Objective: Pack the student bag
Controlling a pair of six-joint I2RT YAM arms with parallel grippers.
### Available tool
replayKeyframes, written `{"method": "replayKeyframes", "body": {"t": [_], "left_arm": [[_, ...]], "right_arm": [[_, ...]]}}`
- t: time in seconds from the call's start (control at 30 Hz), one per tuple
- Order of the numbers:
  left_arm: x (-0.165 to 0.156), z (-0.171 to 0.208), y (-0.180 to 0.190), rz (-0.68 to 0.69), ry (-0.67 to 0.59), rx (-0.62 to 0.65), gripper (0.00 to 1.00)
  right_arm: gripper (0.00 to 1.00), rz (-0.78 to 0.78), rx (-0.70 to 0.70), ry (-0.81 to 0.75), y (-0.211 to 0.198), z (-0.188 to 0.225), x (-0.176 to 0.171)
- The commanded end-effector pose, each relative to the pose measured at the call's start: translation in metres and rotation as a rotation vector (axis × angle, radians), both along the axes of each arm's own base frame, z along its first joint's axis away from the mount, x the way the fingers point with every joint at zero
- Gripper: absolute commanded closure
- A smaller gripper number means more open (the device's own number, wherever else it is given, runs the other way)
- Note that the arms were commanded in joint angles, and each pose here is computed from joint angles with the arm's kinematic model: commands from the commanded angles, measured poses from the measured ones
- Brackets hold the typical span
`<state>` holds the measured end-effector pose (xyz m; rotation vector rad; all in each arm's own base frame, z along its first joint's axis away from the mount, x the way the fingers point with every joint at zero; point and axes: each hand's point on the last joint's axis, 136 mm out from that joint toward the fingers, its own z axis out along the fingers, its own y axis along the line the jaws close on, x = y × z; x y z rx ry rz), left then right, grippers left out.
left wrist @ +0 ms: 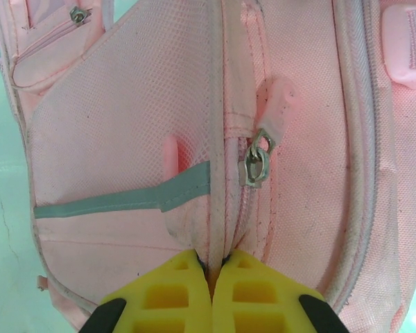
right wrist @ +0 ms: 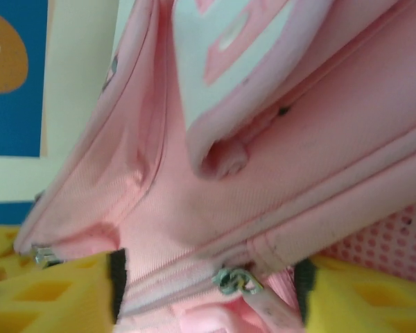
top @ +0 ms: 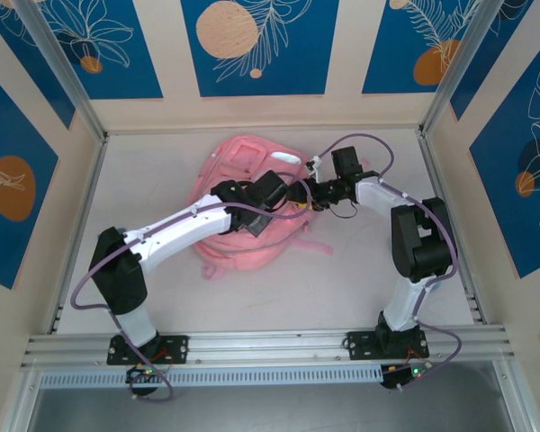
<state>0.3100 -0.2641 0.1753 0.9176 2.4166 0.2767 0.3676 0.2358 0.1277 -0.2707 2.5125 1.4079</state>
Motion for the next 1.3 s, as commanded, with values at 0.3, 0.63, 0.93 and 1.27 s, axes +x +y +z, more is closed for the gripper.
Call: {"method": "replayKeyframes", "body": {"t": [0.3, 0.63, 0.93, 1.27], "left_arm": [[0.003, 0.026, 0.001, 0.031, -0.055, -0.079, 1.0], [0.003, 0.024, 0.001, 0.031, -0.045, -0.076, 1.0], [0.0, 0.019, -0.003, 0.0, -0.028, -0.078, 1.0], [-0.011, 0.016, -0.017, -0.12, -0.001, -0.141, 1.0]], "right_arm": [[0.64, 0.055, -0.032, -0.061, -0.005, 0.002, -0.013], [0.89, 0.028, -0.129, -0.123, -0.014, -0.001, -0.008], [0.94, -0.024, -0.271, -0.28, -0.029, 0.018, 0.001], [0.93, 0.049, -0.356, -0.396, -0.028, 0.027, -0.003]]}}
